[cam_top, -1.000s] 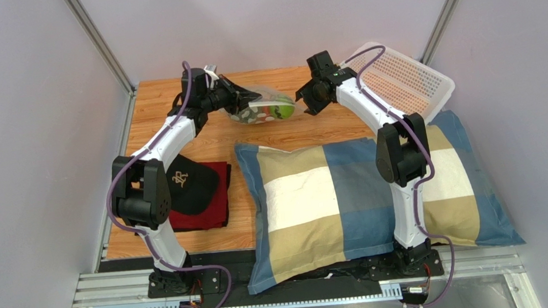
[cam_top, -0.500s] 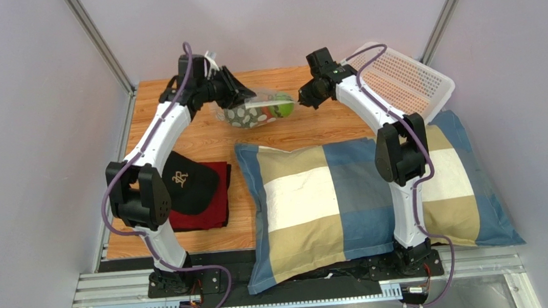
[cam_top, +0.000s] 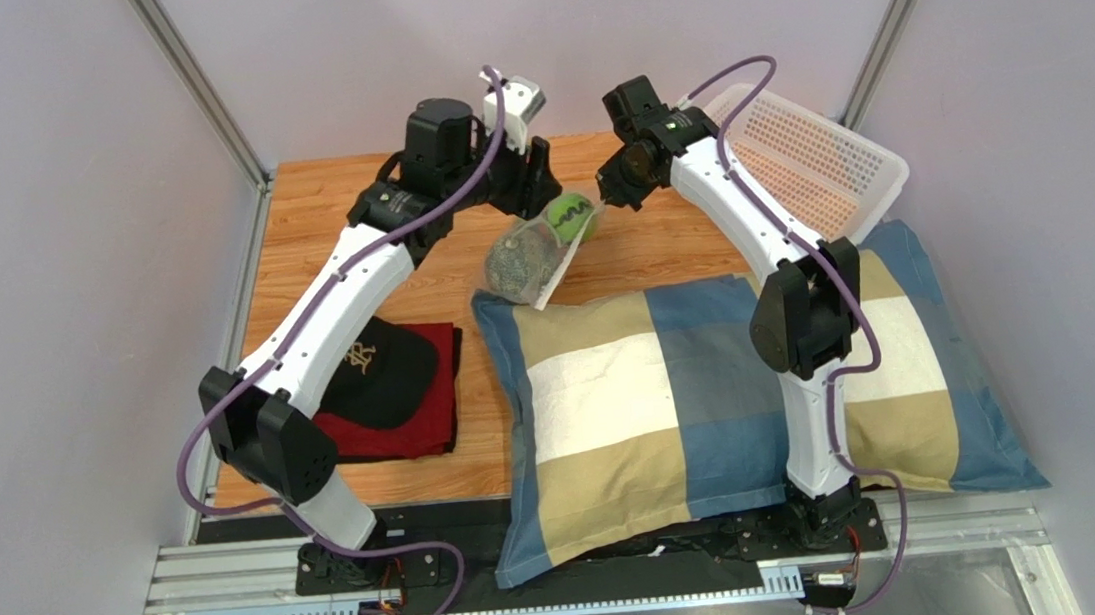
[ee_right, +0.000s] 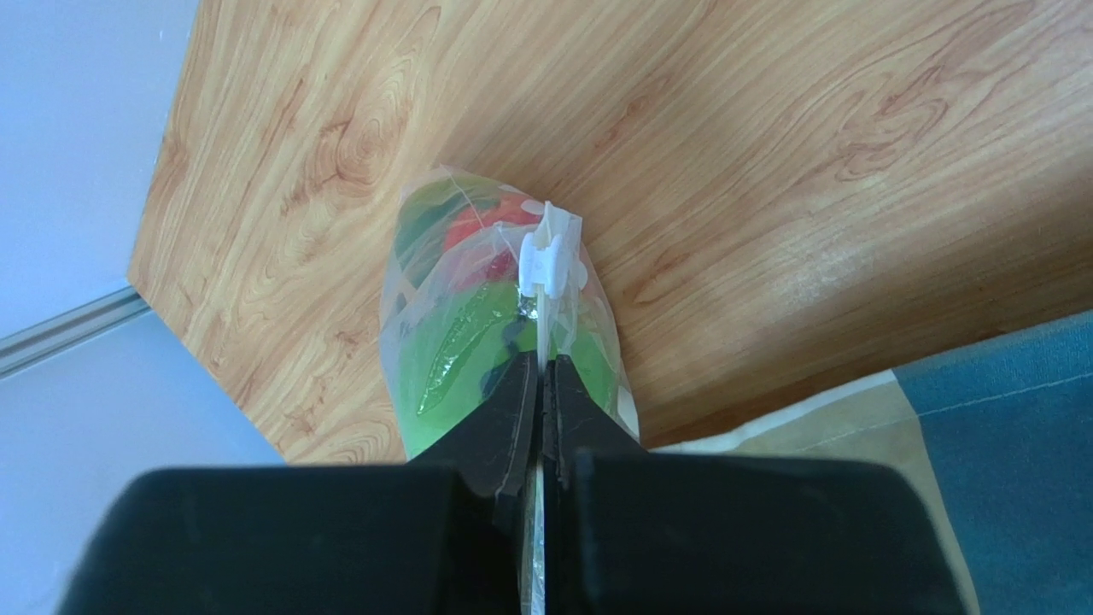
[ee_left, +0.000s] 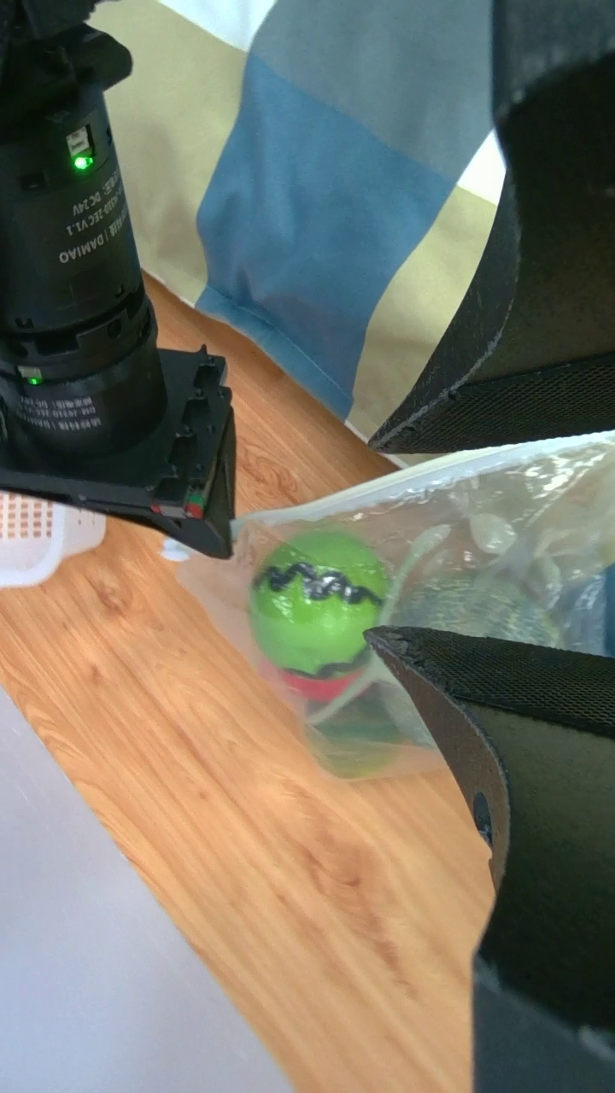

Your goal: Open the zip-top bag and remove the fake food

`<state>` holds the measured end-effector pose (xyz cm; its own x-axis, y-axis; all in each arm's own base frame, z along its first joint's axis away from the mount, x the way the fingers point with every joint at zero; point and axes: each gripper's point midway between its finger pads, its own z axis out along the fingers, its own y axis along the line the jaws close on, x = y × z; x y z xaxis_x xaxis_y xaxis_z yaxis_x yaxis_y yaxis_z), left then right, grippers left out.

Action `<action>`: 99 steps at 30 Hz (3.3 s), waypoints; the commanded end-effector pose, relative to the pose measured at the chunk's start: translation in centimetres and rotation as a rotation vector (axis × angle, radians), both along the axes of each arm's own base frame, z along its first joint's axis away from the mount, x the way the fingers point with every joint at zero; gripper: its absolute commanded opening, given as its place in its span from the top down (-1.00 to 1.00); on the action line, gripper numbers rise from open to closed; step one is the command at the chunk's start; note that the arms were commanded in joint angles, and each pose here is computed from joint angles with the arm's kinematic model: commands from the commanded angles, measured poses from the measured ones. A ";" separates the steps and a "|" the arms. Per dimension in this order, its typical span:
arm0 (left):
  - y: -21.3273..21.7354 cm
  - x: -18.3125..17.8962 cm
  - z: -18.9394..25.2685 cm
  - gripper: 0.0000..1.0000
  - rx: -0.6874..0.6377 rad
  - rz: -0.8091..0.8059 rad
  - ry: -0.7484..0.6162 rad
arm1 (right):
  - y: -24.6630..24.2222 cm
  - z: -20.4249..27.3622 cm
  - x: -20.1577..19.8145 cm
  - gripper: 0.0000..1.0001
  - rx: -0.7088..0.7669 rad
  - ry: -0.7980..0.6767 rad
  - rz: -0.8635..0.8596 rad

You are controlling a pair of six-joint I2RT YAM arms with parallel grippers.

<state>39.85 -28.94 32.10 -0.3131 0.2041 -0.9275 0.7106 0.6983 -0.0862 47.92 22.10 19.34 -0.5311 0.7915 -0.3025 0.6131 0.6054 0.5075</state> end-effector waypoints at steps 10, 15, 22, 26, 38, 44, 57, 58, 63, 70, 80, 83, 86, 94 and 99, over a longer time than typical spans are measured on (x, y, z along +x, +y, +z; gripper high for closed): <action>-4.3 2.6 -3.6 -0.33 0.047 -0.170 -0.141 | 1.8 7.6 -1.6 1.00 0.186 -0.059 -0.016; -5.5 2.1 -4.9 -0.33 0.024 -0.206 -0.111 | 2.6 8.0 -1.2 1.00 0.220 -0.051 -0.005; -4.2 5.0 -8.4 0.51 0.130 -0.095 -0.019 | 4.1 9.7 -2.3 0.70 0.234 -0.098 0.096; -3.2 5.6 -9.8 1.00 0.110 -0.108 0.058 | 3.0 12.3 -0.9 -0.36 0.068 -0.362 0.356; -3.3 -0.2 -7.6 1.00 -0.050 -0.575 0.164 | 0.7 8.0 -4.2 -0.28 -0.167 -0.937 1.281; -3.3 -0.4 -7.3 1.00 -0.105 -0.646 0.208 | 0.9 6.4 -4.1 -0.21 0.027 -0.994 1.452; -2.8 2.0 -5.9 0.52 -0.062 -0.511 0.161 | 3.7 5.8 -5.2 1.00 0.099 -1.013 1.469; -2.9 2.1 -4.6 0.42 -0.084 -0.489 0.141 | 3.6 6.4 -5.4 1.00 0.096 -1.029 1.471; -5.1 2.1 -3.0 0.18 -0.223 -0.554 0.123 | 4.4 7.5 -6.0 1.00 0.134 -1.039 1.469; -5.6 2.1 -6.1 1.00 -0.156 -0.589 0.203 | 3.9 7.3 -6.6 0.40 0.123 -0.998 1.468; -5.0 1.6 -4.8 1.00 -0.148 -0.583 0.130 | 3.5 5.7 -6.9 0.78 0.123 -0.956 1.450; -4.9 1.6 -5.2 1.00 -0.138 -0.581 0.135 | 3.1 5.2 -7.1 0.43 0.132 -0.926 1.431; -4.8 1.5 -5.3 1.00 -0.140 -0.578 0.131 | 3.0 5.0 -7.8 0.08 0.143 -0.923 1.433; -4.6 1.3 -4.6 1.00 -0.145 -0.584 0.117 | 3.3 4.7 -7.9 0.52 0.182 -0.944 1.392; -4.8 0.7 -3.2 0.90 -0.185 -0.603 0.131 | 4.0 5.3 -7.7 1.00 0.181 -0.971 1.402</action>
